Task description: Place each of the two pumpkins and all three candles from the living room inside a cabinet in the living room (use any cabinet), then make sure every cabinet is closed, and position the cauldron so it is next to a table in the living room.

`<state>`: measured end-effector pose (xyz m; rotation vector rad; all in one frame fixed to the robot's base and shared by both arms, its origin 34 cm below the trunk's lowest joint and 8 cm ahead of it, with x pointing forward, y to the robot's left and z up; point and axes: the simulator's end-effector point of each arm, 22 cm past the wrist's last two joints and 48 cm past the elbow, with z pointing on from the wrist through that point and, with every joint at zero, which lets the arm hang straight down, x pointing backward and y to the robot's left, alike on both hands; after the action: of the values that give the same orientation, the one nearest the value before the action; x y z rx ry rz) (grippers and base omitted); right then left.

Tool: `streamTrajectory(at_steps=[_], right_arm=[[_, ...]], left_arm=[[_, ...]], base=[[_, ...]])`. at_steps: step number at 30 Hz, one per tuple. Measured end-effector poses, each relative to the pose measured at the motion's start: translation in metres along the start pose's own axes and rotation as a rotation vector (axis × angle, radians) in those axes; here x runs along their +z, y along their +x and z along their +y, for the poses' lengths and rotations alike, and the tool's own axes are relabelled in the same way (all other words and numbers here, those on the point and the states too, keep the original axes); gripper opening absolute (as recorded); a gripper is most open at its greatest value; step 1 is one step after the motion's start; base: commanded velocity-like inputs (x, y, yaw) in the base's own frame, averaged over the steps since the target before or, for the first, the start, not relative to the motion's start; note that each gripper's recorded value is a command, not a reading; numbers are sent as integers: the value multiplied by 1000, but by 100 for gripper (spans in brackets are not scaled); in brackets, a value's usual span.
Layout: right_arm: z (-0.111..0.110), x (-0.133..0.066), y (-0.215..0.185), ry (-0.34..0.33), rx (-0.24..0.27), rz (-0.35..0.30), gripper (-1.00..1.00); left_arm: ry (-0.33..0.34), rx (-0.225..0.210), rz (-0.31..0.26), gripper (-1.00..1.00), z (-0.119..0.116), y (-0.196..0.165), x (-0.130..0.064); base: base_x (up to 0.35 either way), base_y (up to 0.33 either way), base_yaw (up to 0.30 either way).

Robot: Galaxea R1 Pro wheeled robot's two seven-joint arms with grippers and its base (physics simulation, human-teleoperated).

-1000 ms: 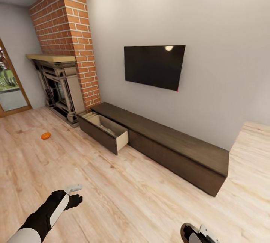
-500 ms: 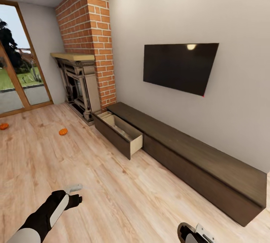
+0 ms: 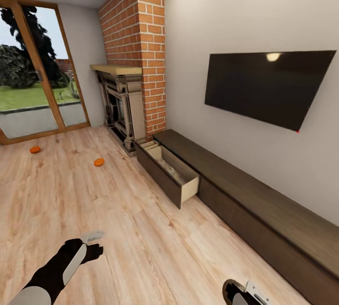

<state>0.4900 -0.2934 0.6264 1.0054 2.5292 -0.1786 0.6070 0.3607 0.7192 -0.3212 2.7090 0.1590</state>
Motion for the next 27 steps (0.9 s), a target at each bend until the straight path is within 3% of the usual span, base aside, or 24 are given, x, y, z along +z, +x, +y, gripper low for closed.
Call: streamTrajectory(at_steps=[9, 20, 27], right_arm=[[1, 1, 4, 1, -3, 6, -100], [13, -2, 12, -9, -68, 0, -100], [14, -3, 12, -8, -95, -6, -100]], left_arm=[[0, 1, 5, 100, 0, 2, 2], [-2, 2, 11, 100, 0, 5, 4], [0, -13, 14, 100, 2, 5, 4]], base=[[331, 18, 280], [329, 1, 280], [84, 0, 280]])
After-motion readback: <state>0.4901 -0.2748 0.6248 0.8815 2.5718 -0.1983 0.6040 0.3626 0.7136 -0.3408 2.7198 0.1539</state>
